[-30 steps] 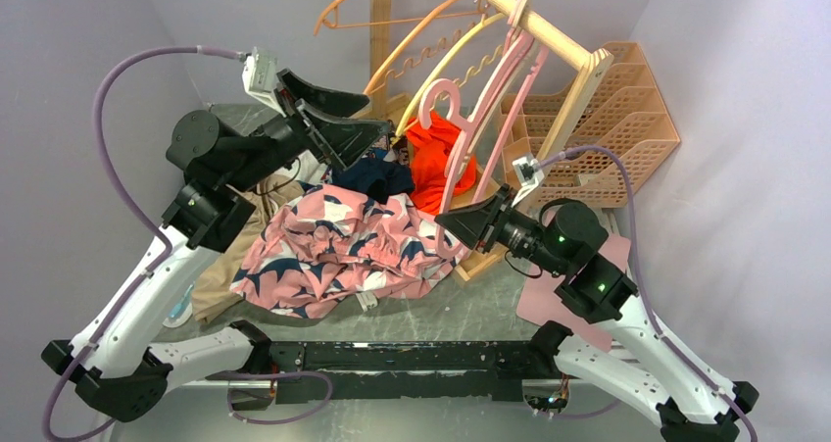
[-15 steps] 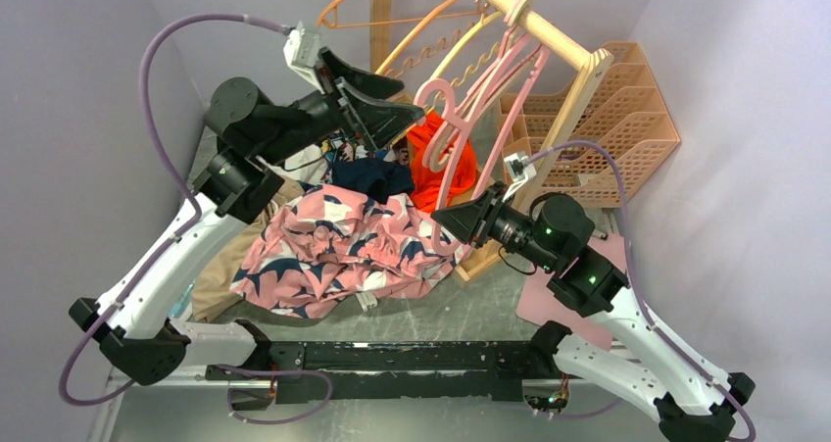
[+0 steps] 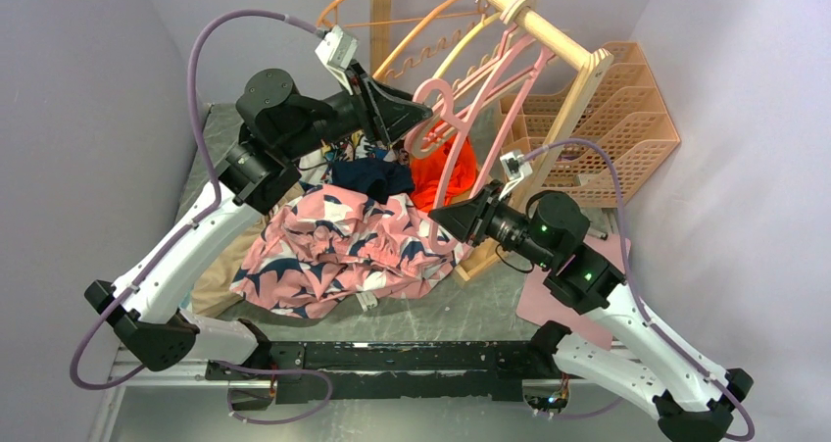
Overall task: Place the shorts on the hanger
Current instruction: Pick up the hanger from the clothesline.
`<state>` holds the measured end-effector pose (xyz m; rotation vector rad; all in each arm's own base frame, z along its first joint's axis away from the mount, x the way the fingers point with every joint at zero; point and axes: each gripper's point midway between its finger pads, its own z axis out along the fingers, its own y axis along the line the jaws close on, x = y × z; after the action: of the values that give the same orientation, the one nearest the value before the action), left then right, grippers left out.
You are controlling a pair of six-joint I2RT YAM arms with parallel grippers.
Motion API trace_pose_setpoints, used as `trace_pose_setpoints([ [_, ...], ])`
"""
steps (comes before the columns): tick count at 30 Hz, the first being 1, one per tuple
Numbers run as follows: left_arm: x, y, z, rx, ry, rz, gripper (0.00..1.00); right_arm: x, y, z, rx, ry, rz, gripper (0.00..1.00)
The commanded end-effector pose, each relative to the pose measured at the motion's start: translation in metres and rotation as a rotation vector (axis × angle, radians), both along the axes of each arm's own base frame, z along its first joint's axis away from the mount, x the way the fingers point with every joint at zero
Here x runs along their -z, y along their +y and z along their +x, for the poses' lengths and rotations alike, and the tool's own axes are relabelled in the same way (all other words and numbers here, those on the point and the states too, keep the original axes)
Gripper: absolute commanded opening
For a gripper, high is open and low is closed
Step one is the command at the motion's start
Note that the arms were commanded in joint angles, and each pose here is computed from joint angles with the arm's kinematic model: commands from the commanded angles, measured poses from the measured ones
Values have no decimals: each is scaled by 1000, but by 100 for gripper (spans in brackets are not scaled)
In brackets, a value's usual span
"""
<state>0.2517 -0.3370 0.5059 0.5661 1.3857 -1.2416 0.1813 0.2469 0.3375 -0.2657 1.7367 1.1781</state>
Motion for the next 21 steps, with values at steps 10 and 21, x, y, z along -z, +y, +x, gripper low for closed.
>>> trace_pose_setpoints([
  [10,-19,14,-7,-40,-82,-45,7,-29,3,-8,-54,-92,31,10],
  [21,-41,78,-57,-135,-192,-46,7,-53,-7,-47,-239,-240,-131,84],
])
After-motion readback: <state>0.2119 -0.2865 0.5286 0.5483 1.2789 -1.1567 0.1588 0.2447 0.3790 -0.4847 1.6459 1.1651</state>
